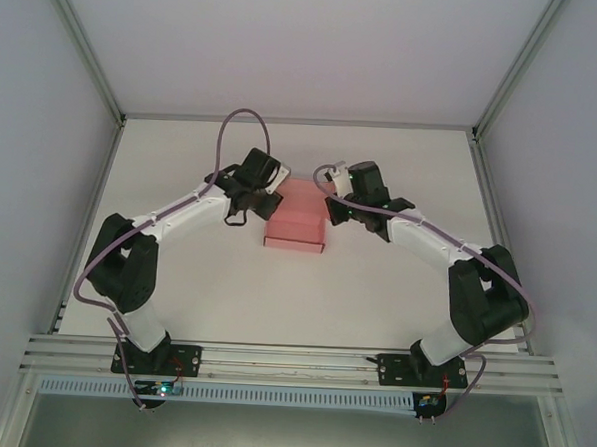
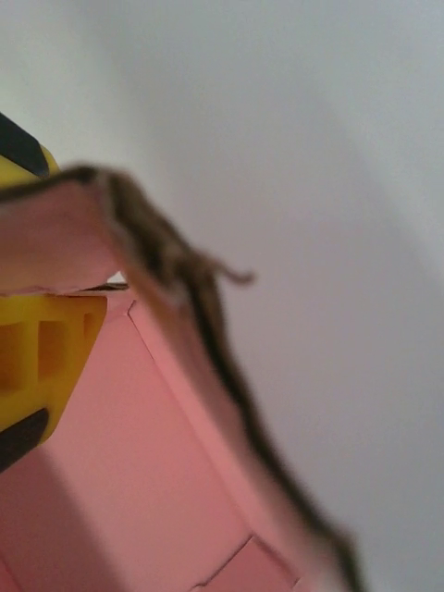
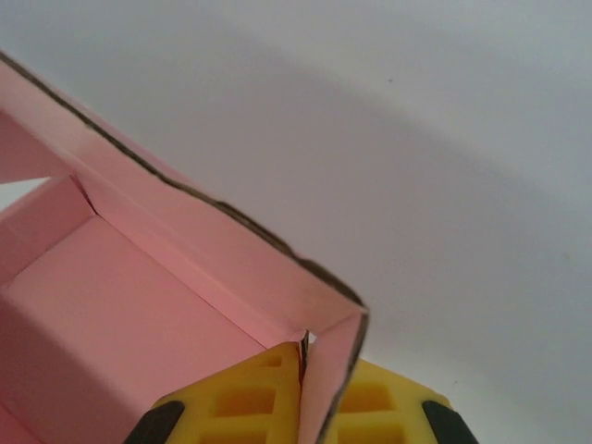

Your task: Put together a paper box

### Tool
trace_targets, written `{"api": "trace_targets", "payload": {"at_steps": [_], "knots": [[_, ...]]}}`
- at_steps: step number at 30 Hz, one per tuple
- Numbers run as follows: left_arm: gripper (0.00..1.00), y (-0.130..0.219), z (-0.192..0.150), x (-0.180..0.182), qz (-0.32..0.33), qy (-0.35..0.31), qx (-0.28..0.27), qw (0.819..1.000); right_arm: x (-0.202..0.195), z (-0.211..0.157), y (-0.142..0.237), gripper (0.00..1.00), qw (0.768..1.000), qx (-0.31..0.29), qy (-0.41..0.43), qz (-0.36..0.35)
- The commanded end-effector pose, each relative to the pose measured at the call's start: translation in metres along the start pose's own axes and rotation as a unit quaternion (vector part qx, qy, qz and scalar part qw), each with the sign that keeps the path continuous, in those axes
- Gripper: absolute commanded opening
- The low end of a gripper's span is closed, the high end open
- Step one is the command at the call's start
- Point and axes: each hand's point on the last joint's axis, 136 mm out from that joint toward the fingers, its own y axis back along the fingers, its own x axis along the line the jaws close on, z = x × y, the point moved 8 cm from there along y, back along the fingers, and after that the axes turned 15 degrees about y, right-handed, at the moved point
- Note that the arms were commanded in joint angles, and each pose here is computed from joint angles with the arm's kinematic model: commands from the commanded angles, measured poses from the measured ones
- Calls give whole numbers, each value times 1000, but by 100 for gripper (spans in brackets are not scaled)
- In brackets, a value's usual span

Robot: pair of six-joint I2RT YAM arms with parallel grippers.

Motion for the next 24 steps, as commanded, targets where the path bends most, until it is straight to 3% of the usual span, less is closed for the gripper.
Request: {"api": "trace_targets", "payload": {"at_steps": [1,7,16,20,24], "knots": [[0,2,9,-8,56,60,-20,996,1,21,6,0,994,-44,-72,-68],[0,-3,11,-15,18,155,-43,987,0,39,11,0,972,-131,-157,-112],[0,-2,19,-9,17,274,-121,954,9,53,4,0,933,-233,-258,-94],[0,-5,17,-6,23,308,-140,941,19,58,0,0,939,-222,-241,-104],[0,-13,10,-7,11,302,-141,943,23,49,-9,0,942,-205,-240,-111]]}}
